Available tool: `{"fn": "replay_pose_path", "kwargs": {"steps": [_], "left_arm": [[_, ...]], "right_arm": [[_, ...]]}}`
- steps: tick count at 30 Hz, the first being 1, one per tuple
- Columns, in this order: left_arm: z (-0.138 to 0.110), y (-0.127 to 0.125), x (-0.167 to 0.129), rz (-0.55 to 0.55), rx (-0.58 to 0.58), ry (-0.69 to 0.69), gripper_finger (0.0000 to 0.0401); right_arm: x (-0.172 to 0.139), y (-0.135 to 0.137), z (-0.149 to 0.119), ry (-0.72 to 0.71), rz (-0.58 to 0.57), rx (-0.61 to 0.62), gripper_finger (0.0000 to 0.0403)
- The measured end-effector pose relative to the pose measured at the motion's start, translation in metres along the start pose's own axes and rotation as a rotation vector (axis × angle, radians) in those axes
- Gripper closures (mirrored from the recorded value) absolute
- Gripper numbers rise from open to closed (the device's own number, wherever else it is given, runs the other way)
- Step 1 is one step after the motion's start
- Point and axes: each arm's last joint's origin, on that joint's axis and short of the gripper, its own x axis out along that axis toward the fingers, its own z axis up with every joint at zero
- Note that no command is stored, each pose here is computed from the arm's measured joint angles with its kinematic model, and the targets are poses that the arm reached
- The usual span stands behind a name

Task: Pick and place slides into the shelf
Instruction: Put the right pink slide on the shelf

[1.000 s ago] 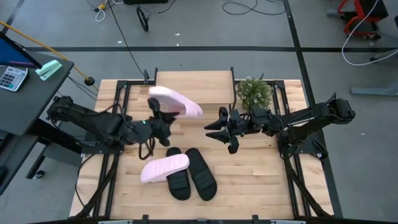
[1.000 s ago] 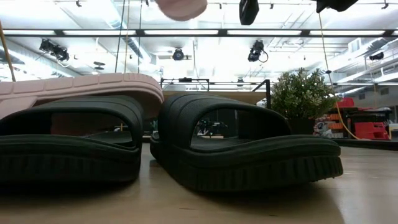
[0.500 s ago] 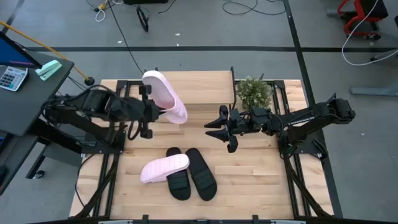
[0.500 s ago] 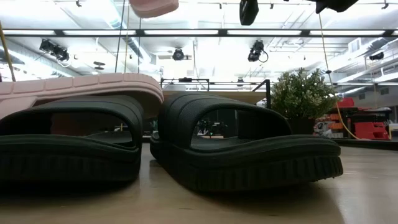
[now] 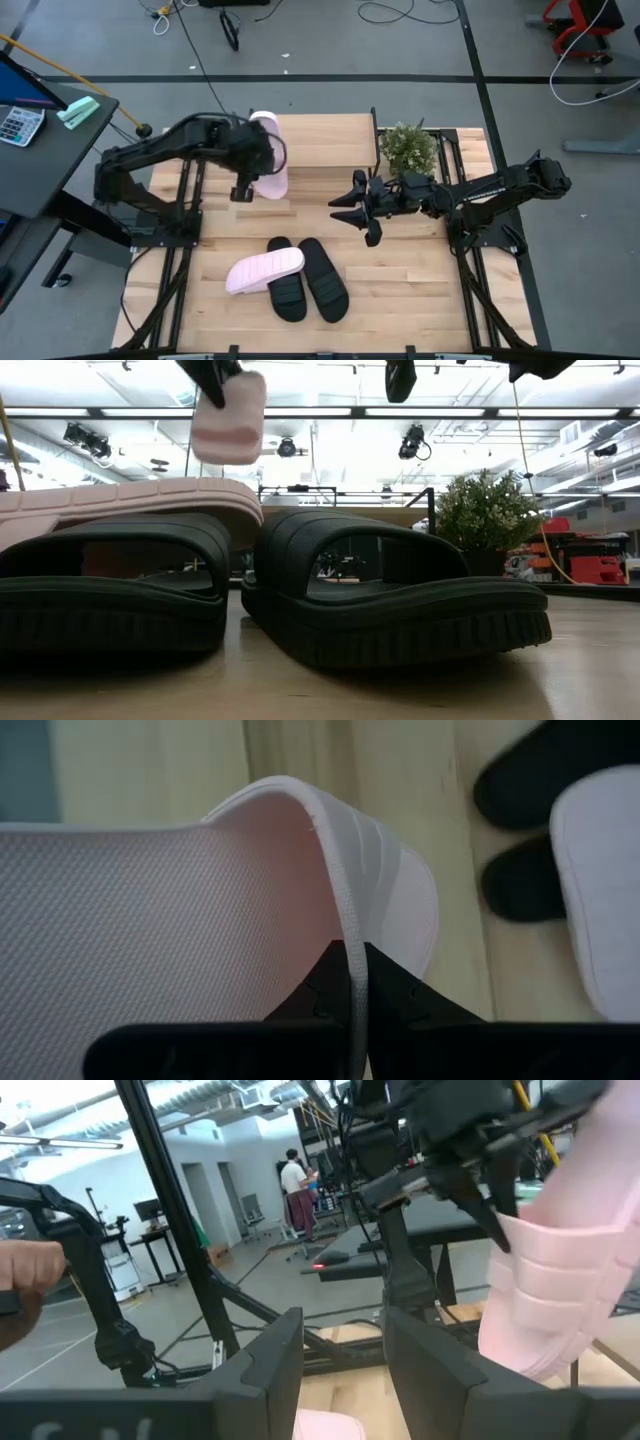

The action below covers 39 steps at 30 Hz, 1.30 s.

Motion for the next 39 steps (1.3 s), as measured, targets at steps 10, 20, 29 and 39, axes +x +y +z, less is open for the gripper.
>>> {"fn": "replay_pose_path", "kwargs": {"steps": [10, 20, 29, 39], "left_arm": [[-0.013, 0.048, 0.024, -0.054, -0.055, 0.021, 0.0390], [-0.040, 0.082, 0.022, -0.096, -0.094, -0.034, 0.0386], [-0.052, 0.100, 0.028, -0.170, -0.115, -0.099, 0.0381], [-0.055, 0.113, 0.078, -0.337, -0.158, 0.041, 0.0385]], "right_arm": [[0.000, -0.002, -0.006, 0.058, -0.016, -0.018, 0.0255], [-0.001, 0.001, -0.013, 0.124, -0.014, -0.097, 0.0255], [-0.001, 0.000, -0.013, 0.130, -0.015, -0.122, 0.0255], [-0.001, 0.000, -0.013, 0.131, -0.015, -0.123, 0.0255]]}}
